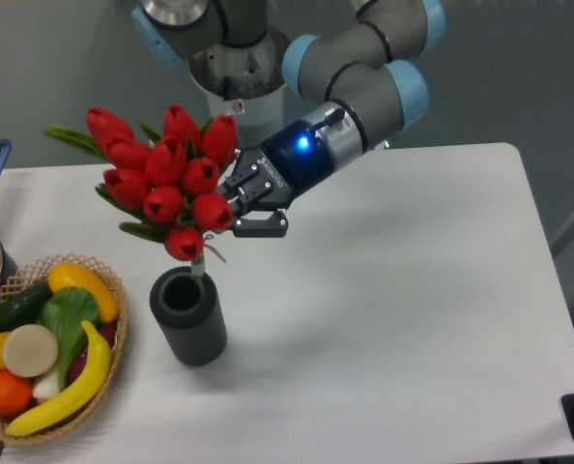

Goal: Insert the flowers into the vase
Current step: 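Lower the tulip stems into the vase opening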

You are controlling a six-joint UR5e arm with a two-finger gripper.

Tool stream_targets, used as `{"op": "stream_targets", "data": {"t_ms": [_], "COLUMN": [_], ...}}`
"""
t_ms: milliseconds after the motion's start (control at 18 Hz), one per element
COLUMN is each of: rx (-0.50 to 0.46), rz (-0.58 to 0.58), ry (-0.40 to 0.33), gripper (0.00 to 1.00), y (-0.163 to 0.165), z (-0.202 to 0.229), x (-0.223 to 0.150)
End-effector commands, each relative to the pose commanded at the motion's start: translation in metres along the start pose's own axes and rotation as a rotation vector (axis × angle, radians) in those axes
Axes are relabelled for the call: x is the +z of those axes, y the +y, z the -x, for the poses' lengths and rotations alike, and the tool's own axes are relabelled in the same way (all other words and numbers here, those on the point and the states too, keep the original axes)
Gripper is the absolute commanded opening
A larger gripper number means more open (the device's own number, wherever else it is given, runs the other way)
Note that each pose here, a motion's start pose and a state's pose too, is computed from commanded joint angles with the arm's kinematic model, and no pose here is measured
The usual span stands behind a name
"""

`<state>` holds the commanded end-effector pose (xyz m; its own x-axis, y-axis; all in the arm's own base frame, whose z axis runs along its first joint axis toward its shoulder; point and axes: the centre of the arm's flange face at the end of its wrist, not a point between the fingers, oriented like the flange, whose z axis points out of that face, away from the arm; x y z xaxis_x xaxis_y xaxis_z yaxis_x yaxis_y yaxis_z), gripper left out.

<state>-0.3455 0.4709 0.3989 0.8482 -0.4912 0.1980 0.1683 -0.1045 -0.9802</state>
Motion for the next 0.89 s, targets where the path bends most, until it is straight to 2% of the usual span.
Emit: {"op": "stream_targets", "data": {"t_ms": [444,889], "rx": [-0.029,-0.072], "rz": [0.006,0.018], "ry": [0.019,0.022], "gripper": [0.14,0.15], "y": [0.031,0.056], "z": [0.011,0.005], "x": [0.011,0.014]}}
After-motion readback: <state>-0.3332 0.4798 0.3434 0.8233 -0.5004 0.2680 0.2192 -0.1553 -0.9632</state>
